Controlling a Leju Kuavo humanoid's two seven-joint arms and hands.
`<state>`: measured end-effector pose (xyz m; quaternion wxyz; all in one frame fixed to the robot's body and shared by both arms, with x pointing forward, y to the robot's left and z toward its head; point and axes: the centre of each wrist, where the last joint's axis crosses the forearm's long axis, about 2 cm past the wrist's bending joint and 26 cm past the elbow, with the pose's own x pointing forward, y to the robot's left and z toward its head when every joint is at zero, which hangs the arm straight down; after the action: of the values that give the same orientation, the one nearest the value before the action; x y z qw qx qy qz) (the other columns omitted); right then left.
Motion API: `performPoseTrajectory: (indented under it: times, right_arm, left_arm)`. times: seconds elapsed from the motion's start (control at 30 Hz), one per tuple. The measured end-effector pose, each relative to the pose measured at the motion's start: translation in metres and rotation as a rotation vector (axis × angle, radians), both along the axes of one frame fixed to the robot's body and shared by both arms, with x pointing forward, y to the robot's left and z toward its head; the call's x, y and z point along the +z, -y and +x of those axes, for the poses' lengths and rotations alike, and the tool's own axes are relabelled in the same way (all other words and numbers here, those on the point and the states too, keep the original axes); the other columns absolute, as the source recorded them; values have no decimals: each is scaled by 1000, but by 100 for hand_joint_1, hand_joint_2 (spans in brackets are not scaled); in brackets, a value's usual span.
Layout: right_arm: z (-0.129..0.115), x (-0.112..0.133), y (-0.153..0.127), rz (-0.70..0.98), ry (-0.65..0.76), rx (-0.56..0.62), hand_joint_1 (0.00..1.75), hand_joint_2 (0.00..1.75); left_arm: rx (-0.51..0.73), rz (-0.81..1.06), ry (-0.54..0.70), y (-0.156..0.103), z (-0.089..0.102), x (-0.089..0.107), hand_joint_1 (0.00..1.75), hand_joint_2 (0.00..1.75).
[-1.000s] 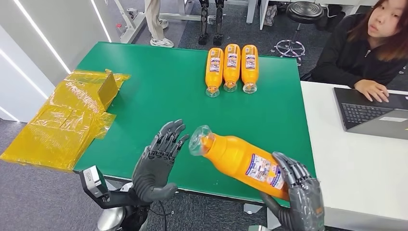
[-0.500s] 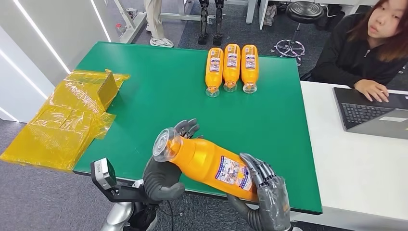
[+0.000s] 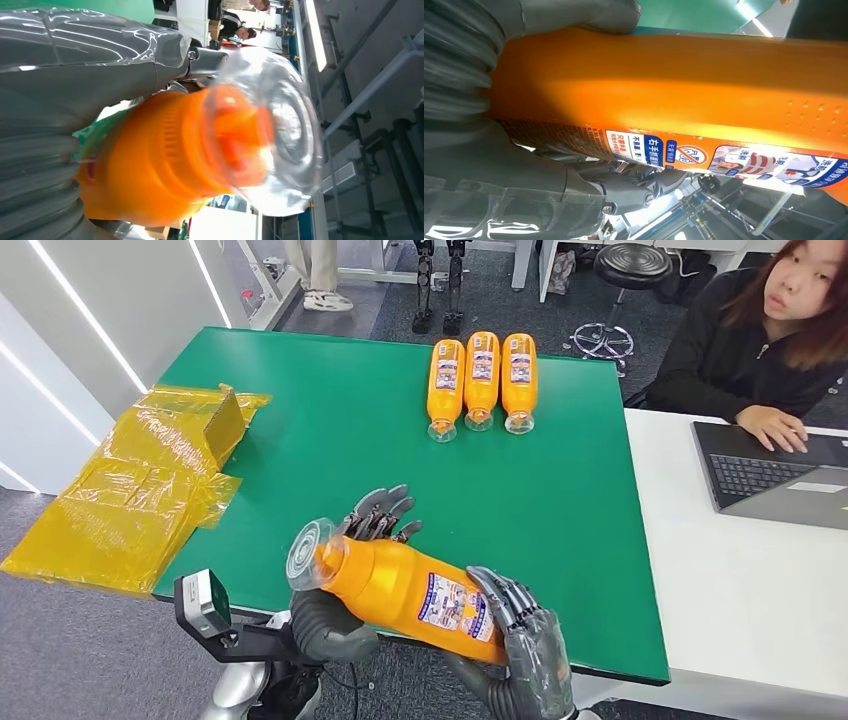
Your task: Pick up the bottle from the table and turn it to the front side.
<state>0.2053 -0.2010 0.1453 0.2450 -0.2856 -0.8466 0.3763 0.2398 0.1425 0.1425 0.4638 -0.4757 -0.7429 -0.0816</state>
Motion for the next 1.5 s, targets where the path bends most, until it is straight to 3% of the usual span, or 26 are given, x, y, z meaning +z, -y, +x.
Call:
performPoseTrajectory:
  times: [0.03, 0.07, 0.6, 0.67, 0.7, 0.83, 0.87, 1.37, 1.5]
  right_arm:
    - [0, -1, 0, -1, -2, 1, 175, 175]
    - [-1, -2, 0, -1, -5, 1, 175, 175]
    - [-12, -9, -1, -6, -40, -11, 175, 175]
    - [-14, -10, -1, -7, -42, -11, 165, 175]
    - [-15, -10, -1, -5, -43, -11, 157, 175]
    - [-17, -10, 0, -2, -42, -11, 10, 175]
    - [-17, -10, 0, -1, -42, -12, 0, 175]
    - [-16, -9, -1, 32, -27, -14, 0, 175]
    - [-16, -8, -2, 43, -14, -18, 0, 175]
  left_arm:
    - [0, 0, 4, 0, 1, 1, 167, 175]
    - [0, 1, 7, 0, 2, 2, 175, 175]
    - [3, 15, 25, -1, 6, 4, 175, 175]
    - [2, 14, 25, -1, 6, 5, 175, 175]
    - [3, 14, 24, -1, 6, 5, 175, 175]
    - [6, 15, 22, -1, 5, 4, 175, 175]
    - [8, 16, 21, -1, 5, 4, 175, 175]
    - [47, 51, 5, -3, 6, 2, 175, 175]
    - [106, 100, 29, -4, 8, 2, 175, 175]
